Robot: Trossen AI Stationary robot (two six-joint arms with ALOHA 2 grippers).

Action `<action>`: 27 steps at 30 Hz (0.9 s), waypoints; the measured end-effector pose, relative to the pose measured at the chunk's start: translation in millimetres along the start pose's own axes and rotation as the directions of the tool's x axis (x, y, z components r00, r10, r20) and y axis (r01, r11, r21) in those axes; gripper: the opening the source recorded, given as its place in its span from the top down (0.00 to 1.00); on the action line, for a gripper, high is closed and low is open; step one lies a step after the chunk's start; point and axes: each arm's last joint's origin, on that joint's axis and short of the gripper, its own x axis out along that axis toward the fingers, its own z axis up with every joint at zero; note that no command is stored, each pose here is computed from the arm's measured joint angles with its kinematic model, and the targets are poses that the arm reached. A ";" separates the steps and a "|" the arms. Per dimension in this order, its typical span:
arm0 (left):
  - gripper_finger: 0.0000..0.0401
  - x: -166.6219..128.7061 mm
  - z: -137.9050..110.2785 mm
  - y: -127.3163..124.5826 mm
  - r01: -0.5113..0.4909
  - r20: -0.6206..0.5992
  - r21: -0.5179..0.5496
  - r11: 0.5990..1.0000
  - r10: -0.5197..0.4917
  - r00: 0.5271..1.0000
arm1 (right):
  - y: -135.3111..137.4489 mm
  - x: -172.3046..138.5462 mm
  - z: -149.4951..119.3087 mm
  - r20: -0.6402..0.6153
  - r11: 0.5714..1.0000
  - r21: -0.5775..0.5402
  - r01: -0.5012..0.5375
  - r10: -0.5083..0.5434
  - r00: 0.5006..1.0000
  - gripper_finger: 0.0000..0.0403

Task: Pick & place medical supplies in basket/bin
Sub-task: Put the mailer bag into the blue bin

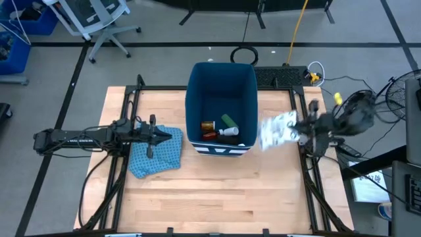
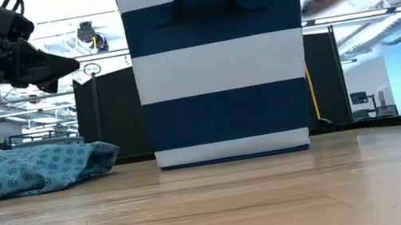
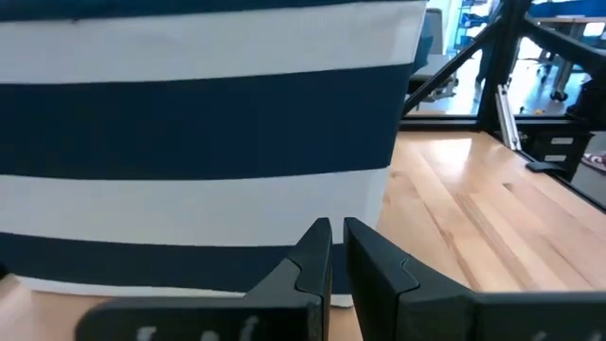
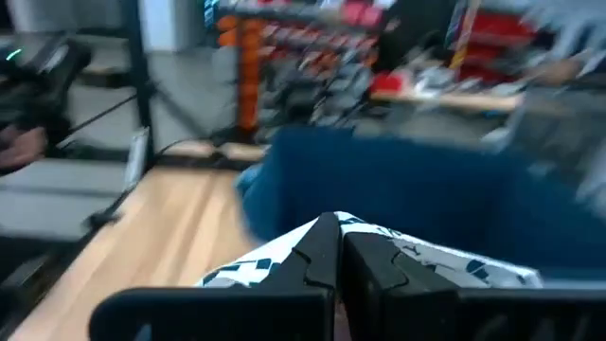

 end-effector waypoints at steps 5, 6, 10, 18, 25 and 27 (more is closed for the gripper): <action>0.91 0.0 -2.3 0.2 -0.007 -0.024 0.021 1.000 0.008 1.000 | -9.6 -10.4 60.4 0.166 0.996 -0.021 0.081 -0.076 0.983 1.00; 0.91 0.0 -2.5 0.2 -0.007 -0.026 0.032 0.999 0.008 1.000 | -9.9 -11.2 72.2 0.198 0.995 -0.034 0.092 -0.084 0.977 1.00; 0.91 0.0 -2.4 0.2 -0.008 -0.025 0.057 0.998 0.009 1.000 | -10.1 -12.3 113.6 0.260 0.983 -0.068 0.171 -0.148 0.954 1.00; 0.91 0.0 -0.2 0.7 -0.025 -0.003 0.108 0.994 0.026 1.000 | 12.2 11.8 169.6 0.230 0.939 -0.146 0.312 -0.275 0.934 1.00; 0.91 -0.3 7.8 1.5 -0.058 0.080 0.115 0.992 0.049 0.996 | 30.3 50.5 188.1 0.214 0.934 -0.148 0.324 -0.289 0.933 1.00; 0.91 -0.4 8.5 1.5 -0.059 0.087 0.116 0.992 0.049 0.995 | 32.2 66.2 187.1 0.190 0.932 -0.172 0.319 -0.286 0.939 1.00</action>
